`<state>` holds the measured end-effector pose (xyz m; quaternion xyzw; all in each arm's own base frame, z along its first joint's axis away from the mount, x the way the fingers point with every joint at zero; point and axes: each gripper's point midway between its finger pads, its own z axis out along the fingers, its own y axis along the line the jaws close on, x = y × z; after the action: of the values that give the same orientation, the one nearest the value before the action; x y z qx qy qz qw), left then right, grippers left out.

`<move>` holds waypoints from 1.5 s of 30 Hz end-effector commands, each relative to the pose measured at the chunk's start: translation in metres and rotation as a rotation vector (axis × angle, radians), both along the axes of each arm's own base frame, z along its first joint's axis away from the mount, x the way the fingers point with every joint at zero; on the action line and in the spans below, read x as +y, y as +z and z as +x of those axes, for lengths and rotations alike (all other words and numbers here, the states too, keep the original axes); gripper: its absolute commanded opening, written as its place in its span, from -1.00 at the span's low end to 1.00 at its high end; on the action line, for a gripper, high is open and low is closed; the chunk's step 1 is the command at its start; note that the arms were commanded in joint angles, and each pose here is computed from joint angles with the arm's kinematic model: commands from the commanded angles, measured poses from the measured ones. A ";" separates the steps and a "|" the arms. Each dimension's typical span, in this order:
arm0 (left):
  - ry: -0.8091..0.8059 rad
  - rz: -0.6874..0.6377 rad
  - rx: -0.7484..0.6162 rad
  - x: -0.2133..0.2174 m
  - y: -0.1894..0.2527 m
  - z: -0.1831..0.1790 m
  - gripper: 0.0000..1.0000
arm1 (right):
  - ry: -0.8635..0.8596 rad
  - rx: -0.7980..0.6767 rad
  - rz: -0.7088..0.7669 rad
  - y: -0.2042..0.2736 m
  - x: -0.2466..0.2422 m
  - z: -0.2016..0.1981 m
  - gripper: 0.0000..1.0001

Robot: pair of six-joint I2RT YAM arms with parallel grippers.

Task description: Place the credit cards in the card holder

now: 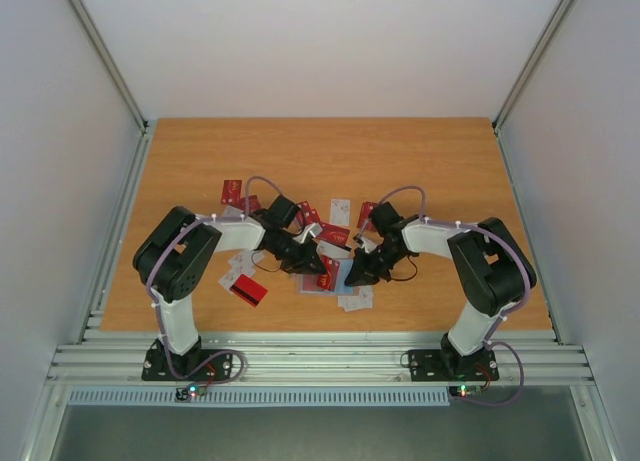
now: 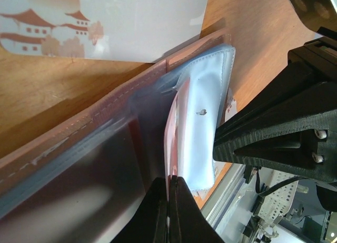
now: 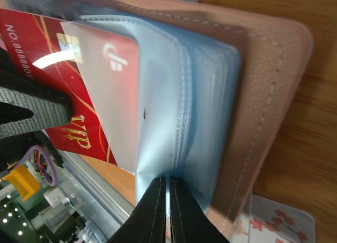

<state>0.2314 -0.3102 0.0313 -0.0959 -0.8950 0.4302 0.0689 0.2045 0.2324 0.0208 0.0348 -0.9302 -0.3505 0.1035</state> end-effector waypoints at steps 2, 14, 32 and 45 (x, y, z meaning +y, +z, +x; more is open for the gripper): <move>0.051 0.024 -0.005 -0.001 -0.010 0.001 -0.99 | -0.002 0.017 -0.048 -0.024 -0.007 -0.009 -0.89; 0.102 -0.033 0.065 -0.012 -0.015 0.000 -0.99 | 0.015 -0.021 -0.076 -0.011 -0.015 -0.014 -0.86; 0.046 0.056 0.034 -0.002 -0.026 -0.005 -1.00 | 0.009 -0.158 -0.117 0.012 -0.022 0.007 -0.66; 0.036 0.047 0.052 -0.004 -0.026 -0.006 -0.98 | 0.003 -0.109 -0.119 -0.022 -0.021 0.002 -0.84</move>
<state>0.2290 -0.3213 0.0295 -0.0787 -0.8881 0.4466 0.0751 0.2079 0.2140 0.0194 0.0528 -0.9498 -0.3036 0.0548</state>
